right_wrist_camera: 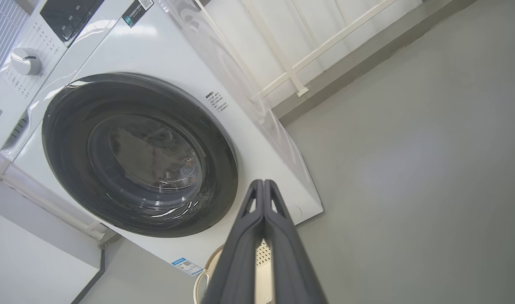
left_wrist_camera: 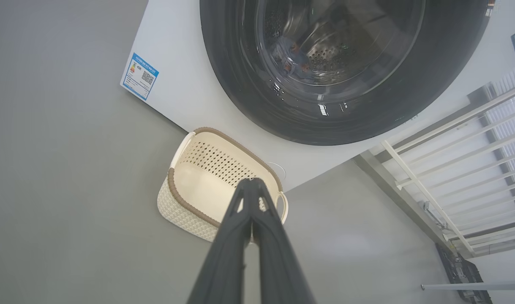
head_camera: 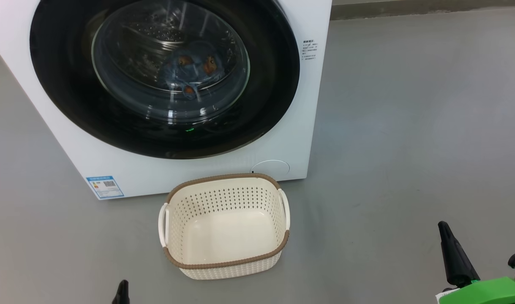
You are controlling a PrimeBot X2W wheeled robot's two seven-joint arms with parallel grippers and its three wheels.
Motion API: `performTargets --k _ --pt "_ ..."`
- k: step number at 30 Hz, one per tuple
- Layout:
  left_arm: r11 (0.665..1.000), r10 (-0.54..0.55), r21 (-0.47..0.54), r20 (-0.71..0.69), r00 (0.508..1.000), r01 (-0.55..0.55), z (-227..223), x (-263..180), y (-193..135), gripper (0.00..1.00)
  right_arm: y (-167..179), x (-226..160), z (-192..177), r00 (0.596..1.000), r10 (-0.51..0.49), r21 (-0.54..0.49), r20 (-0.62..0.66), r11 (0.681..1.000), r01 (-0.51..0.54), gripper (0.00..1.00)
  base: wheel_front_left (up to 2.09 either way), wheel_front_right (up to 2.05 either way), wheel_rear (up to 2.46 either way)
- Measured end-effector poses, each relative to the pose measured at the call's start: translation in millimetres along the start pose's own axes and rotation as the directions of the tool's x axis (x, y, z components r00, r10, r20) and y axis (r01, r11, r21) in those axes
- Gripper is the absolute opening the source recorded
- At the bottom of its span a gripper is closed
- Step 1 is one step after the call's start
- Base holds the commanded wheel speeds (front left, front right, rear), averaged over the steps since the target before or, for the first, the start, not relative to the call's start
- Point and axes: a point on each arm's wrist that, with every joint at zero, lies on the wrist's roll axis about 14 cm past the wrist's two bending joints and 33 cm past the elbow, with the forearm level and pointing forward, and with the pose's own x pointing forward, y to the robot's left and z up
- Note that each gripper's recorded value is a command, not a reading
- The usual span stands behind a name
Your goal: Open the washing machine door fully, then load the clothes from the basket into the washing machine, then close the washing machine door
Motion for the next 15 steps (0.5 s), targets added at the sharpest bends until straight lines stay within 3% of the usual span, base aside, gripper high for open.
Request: performTargets --k 15 --pt "0.989 -0.001 -0.150 0.002 1.000 0.001 8.1 8.4 -0.9 0.00 -1.5 5.1 -6.1 0.999 -0.022 0.175 -0.024 0.984 0.026 0.00 0.00 0.00 0.00"
